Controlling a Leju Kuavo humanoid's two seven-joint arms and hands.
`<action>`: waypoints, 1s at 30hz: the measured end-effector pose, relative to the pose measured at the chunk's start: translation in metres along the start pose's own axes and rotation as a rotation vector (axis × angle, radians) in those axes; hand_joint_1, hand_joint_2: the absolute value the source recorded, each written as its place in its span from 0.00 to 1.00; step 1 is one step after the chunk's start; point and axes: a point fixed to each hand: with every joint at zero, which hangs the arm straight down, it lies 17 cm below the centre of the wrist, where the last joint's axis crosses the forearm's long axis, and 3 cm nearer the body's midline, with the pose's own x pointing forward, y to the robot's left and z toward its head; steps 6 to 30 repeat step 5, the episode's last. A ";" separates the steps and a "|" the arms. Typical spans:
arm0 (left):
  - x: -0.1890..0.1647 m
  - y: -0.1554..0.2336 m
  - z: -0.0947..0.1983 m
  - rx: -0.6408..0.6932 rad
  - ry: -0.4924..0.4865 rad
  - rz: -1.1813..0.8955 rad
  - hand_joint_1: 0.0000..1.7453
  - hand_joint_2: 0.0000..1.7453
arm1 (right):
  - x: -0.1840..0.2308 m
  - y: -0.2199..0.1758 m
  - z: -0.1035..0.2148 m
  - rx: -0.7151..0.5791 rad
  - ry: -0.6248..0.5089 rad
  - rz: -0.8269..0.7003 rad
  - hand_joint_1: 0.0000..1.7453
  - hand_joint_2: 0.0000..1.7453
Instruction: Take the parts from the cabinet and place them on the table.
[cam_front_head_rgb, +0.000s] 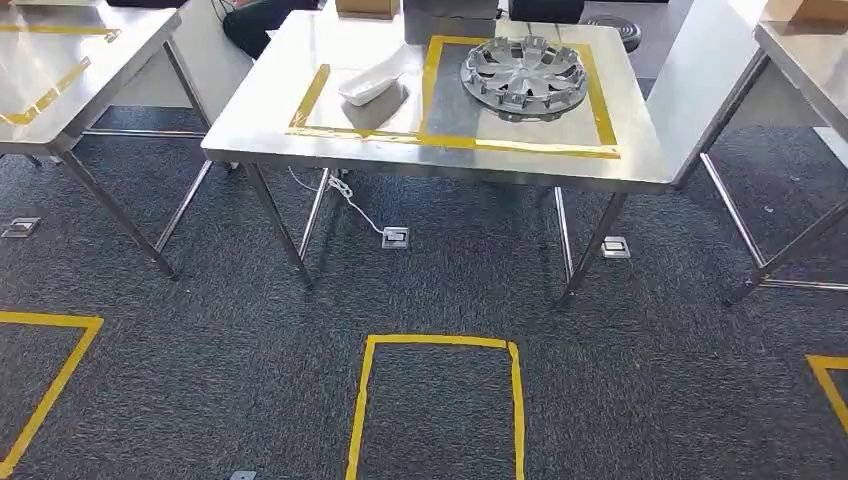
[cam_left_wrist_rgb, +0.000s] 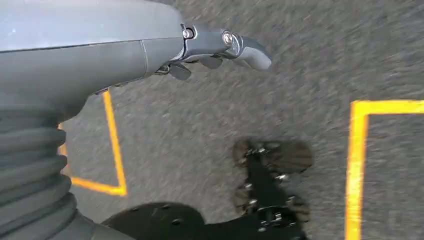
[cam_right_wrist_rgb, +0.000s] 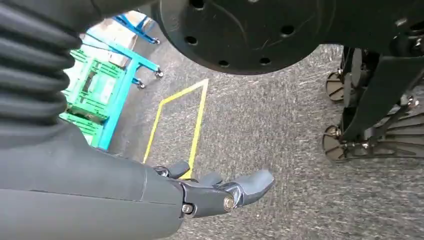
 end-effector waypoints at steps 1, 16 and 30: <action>-0.005 -0.003 0.001 -0.014 0.021 0.016 0.00 1.00 | 0.002 0.000 0.000 0.000 -0.008 0.000 0.00 1.00; -0.015 -0.014 0.004 -0.050 0.058 0.092 0.00 1.00 | 0.002 0.000 0.000 0.000 -0.017 -0.004 0.00 1.00; -0.015 -0.014 0.004 -0.050 0.058 0.092 0.00 1.00 | 0.002 0.000 0.000 0.000 -0.017 -0.004 0.00 1.00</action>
